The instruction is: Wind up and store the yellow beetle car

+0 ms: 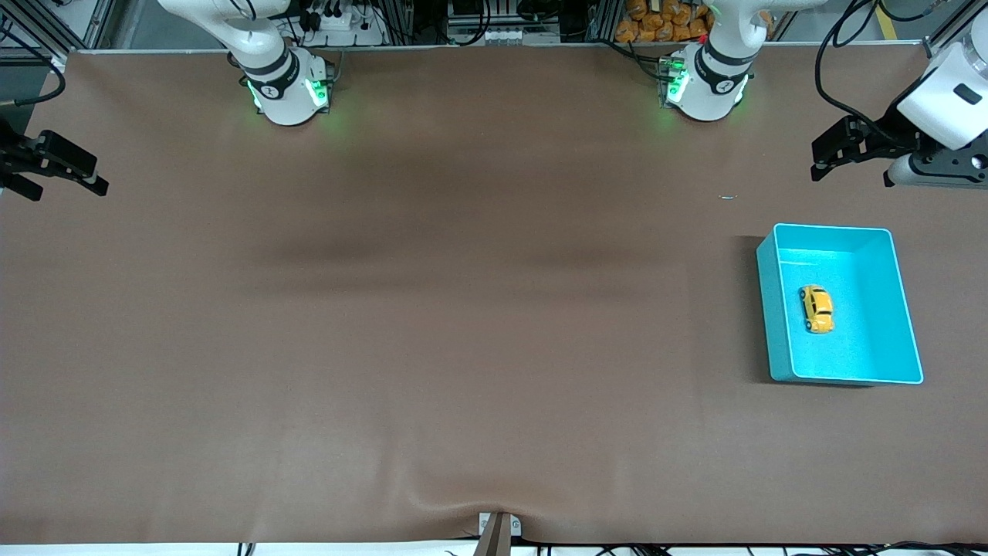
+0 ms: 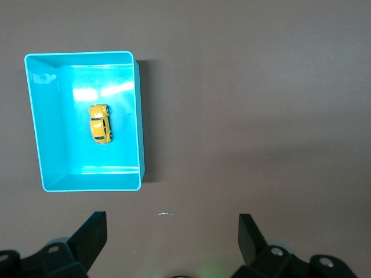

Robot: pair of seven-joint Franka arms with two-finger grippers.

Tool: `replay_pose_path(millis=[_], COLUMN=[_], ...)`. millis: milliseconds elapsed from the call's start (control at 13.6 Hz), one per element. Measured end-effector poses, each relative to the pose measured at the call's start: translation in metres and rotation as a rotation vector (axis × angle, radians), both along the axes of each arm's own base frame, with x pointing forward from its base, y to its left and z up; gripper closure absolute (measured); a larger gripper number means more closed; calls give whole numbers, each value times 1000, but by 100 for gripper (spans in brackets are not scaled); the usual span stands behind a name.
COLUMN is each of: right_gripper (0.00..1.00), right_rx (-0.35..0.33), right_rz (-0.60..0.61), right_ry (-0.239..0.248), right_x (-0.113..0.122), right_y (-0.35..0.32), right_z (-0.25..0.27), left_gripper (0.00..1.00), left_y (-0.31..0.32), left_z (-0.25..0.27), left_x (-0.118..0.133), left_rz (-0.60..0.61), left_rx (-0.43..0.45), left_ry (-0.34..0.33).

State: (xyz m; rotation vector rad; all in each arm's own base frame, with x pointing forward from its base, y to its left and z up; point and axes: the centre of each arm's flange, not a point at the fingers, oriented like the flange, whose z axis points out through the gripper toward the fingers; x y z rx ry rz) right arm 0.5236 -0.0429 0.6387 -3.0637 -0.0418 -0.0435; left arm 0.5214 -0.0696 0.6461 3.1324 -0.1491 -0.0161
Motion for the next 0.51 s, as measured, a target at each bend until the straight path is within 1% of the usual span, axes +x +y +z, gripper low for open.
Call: replay_pose_path(millis=[294, 514], right_gripper=[0, 0], right_rx=[0, 0], right_rz=[-1, -1], right_ry=[0, 0], right_x=[0, 0], right_y=[0, 0], right_z=[0, 0], left_gripper=[0, 0], left_y=[-3, -14], left_z=[-1, -2], left_x=[-3, -5], left_rz=[-6, -27], left_rx=[3, 5], left_ry=[23, 27])
